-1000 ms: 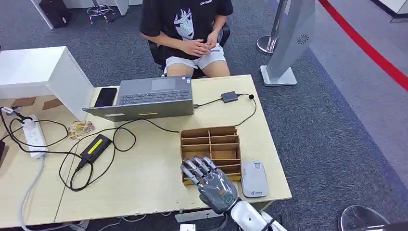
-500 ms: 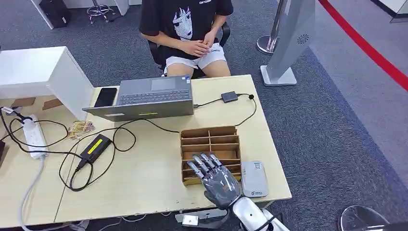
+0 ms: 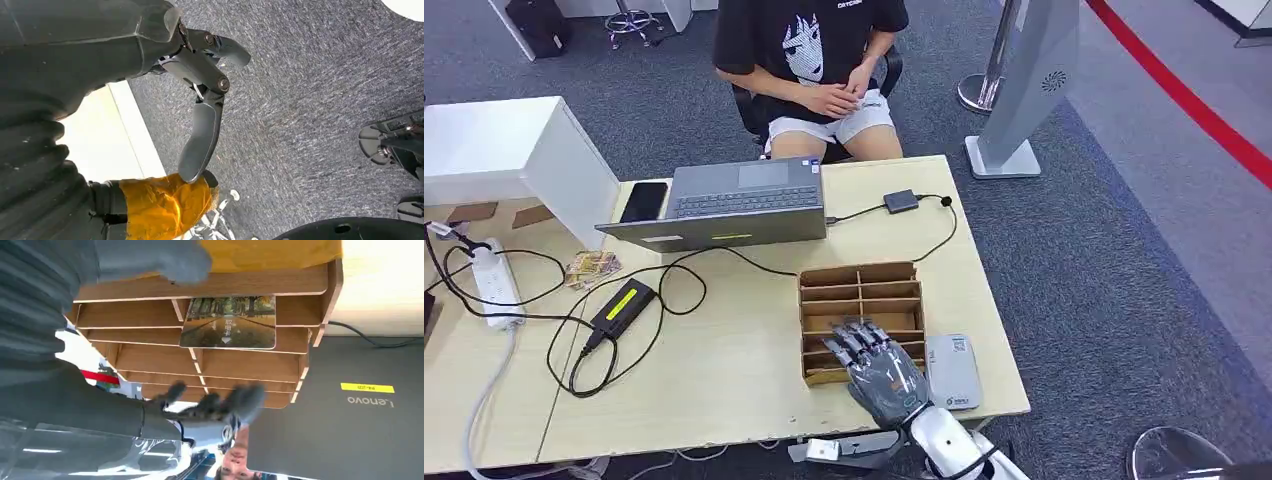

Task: Pass the card to the sensor for recognition and then transmit it.

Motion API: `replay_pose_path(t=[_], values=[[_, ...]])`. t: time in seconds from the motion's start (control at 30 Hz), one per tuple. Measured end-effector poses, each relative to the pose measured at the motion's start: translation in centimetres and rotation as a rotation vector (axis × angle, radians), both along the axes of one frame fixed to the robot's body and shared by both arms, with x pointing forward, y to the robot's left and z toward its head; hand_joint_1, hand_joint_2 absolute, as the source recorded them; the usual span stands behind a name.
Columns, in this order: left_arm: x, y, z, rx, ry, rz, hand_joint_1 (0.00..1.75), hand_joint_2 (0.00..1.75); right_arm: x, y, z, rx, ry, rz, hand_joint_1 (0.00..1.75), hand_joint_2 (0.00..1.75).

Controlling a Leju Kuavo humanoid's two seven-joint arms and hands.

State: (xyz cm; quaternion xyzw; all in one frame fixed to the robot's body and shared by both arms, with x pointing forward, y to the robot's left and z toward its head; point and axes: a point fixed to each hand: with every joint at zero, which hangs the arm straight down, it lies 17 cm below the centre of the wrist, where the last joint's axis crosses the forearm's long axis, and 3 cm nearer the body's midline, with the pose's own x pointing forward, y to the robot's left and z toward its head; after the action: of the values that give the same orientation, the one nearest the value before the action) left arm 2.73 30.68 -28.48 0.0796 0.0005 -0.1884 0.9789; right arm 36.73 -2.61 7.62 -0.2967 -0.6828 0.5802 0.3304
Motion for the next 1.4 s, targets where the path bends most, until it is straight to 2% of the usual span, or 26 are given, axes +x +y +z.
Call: replay_pose_path(t=[0.17, 0.37, 0.77, 0.93, 1.4], values=[[0.0, 0.0, 0.0, 0.000, 0.000, 0.000, 0.00, 1.75, 0.2, -0.2, 0.1, -0.015, -0.017, -0.010, 1.75, 1.75], [0.0, 0.0, 0.0, 0.001, -0.001, 0.000, 0.00, 1.75, 0.7, -1.0, 0.0, -0.080, -0.085, -0.047, 1.75, 1.75], [0.0, 0.0, 0.0, 0.001, 0.000, 0.000, 0.00, 1.75, 1.1, -1.6, 0.8, -0.066, -0.125, -0.065, 1.75, 1.75], [0.0, 0.0, 0.0, 0.001, -0.001, 0.000, 0.00, 1.75, 1.4, -1.8, 3.4, -0.024, -0.179, -0.079, 1.75, 1.75], [-0.1, 0.1, 0.0, 0.002, 0.006, -0.001, 0.00, 1.75, 0.5, -3.7, 19.5, 0.208, -0.505, -0.100, 1.75, 1.75]])
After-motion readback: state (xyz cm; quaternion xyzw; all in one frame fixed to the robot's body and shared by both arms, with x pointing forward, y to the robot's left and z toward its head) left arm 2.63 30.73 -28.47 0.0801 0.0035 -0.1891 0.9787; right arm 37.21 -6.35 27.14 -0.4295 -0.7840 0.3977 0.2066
